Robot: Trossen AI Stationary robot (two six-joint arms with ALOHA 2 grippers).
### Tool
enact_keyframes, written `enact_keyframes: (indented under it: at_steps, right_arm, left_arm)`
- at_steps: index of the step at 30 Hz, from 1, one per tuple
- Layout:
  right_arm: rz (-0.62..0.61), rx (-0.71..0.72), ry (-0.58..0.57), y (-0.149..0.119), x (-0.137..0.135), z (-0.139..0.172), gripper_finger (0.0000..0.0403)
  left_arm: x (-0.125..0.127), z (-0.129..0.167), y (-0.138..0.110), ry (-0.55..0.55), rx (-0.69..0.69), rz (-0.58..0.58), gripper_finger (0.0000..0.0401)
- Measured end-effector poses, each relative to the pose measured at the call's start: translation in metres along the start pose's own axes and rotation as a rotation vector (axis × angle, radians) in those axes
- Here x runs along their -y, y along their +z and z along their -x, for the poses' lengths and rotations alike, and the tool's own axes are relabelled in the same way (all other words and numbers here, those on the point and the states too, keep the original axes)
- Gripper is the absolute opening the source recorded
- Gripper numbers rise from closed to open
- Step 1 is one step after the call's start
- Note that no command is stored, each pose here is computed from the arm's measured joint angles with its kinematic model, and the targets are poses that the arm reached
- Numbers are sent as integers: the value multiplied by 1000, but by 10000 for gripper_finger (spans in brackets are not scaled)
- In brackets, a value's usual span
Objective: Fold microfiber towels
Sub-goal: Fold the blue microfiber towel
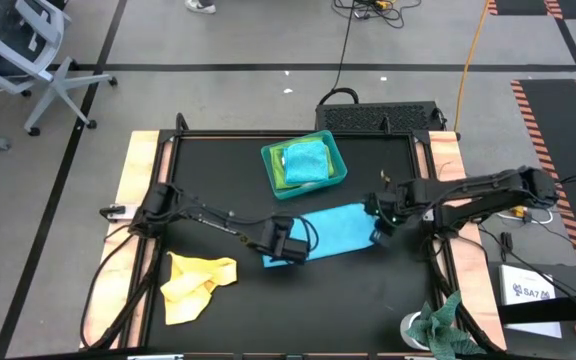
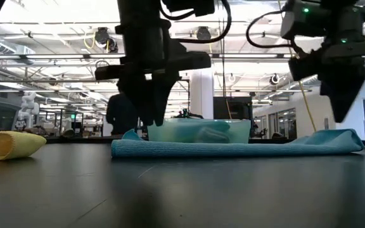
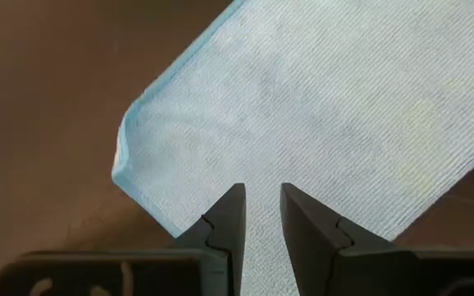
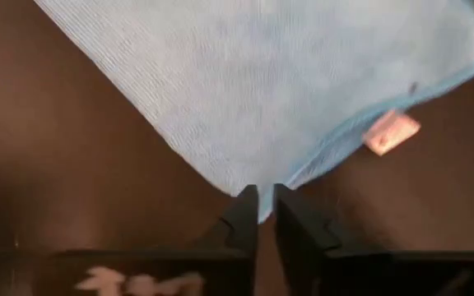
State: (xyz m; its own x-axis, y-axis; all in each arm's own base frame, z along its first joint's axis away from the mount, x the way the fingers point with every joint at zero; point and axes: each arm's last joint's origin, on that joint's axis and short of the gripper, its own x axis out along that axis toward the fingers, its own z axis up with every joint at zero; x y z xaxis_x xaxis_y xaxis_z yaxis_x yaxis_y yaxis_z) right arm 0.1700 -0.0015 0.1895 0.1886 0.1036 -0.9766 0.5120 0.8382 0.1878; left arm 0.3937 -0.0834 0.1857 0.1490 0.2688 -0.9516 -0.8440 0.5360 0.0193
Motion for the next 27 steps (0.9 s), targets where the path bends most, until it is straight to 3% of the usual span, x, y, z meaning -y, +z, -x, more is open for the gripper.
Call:
enact_keyframes:
  at_steps: [3,15,21,27]
  right_arm:
    - [-34,-19,-3,-7,-3,-8,5]
    - [-88,117,132,-10,-17,-30,0]
    - [-94,74,85,-14,-13,-31,0]
    - [-102,47,-72,-22,-3,-32,0]
  left_arm:
    - [-1,-4,-7,10,-2,21,81]
    - [-8,-25,-39,46,-56,71,81]
    - [-7,-28,-46,28,-52,89,81]
    - [-12,-33,-50,39,-41,102,81]
